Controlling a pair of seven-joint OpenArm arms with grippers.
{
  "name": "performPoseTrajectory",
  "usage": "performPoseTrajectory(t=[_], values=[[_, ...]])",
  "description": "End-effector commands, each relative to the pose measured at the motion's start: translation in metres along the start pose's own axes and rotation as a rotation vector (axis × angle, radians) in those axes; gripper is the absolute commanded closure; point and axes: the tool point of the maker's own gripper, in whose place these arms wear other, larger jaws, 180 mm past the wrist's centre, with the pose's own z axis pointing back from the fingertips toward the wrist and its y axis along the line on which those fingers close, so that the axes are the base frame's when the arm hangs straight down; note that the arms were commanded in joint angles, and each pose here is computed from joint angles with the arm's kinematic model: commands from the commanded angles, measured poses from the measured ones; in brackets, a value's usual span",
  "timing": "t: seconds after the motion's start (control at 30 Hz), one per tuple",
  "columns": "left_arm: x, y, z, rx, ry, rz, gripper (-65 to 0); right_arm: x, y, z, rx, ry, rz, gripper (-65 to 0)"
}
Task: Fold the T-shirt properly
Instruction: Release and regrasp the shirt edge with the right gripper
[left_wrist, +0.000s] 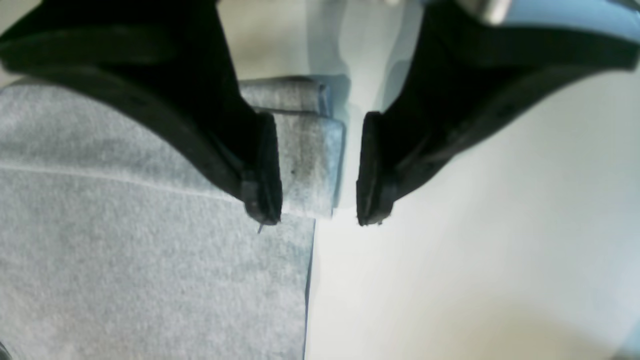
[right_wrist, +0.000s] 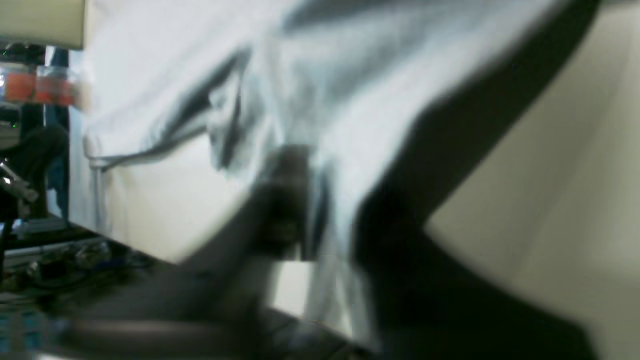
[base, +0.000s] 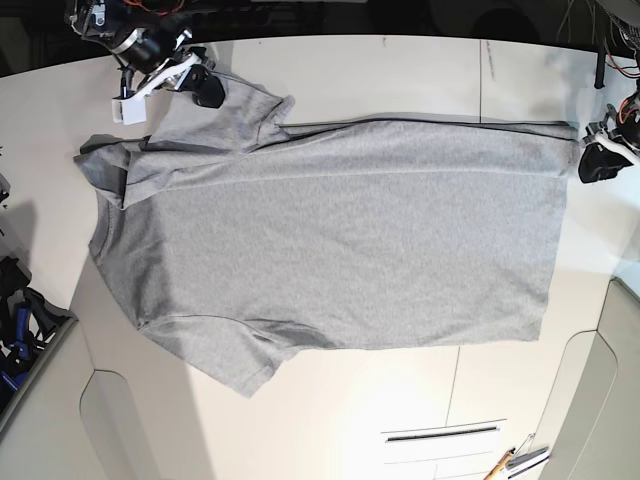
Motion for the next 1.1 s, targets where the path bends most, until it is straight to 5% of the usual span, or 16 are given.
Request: performPoseTrajectory(t=[0.0,0.23,0.67,0.83,1.07], values=[[0.018,0.001,0.004,-0.005,-0.043,-0.026,-28.1,0.009,0.01,0.001,0.042,-0.031,0.02,0.0],[0.017,0.001,0.004,-0.005,-0.04,-0.026,-28.1,0.054,0.05,-0.021,0.16,-0.125,0.083,0.0],[0.017,0.001,0.004,-0.005,-0.04,-0.026,-28.1,0.15,0.104,-0.071,0.105,-0.269,0.542,0.0],[0.017,0.001,0.004,-0.005,-0.039,-0.026,-28.1,0.16,0.108,-0.071,0.101,-0.289,0.564,-26.0],[0.02,-0.003,0.005,-0.026,-0.054,-0.015,-28.1,0.164,0.083,-0.063,0.032,-0.266,0.541,-26.9]])
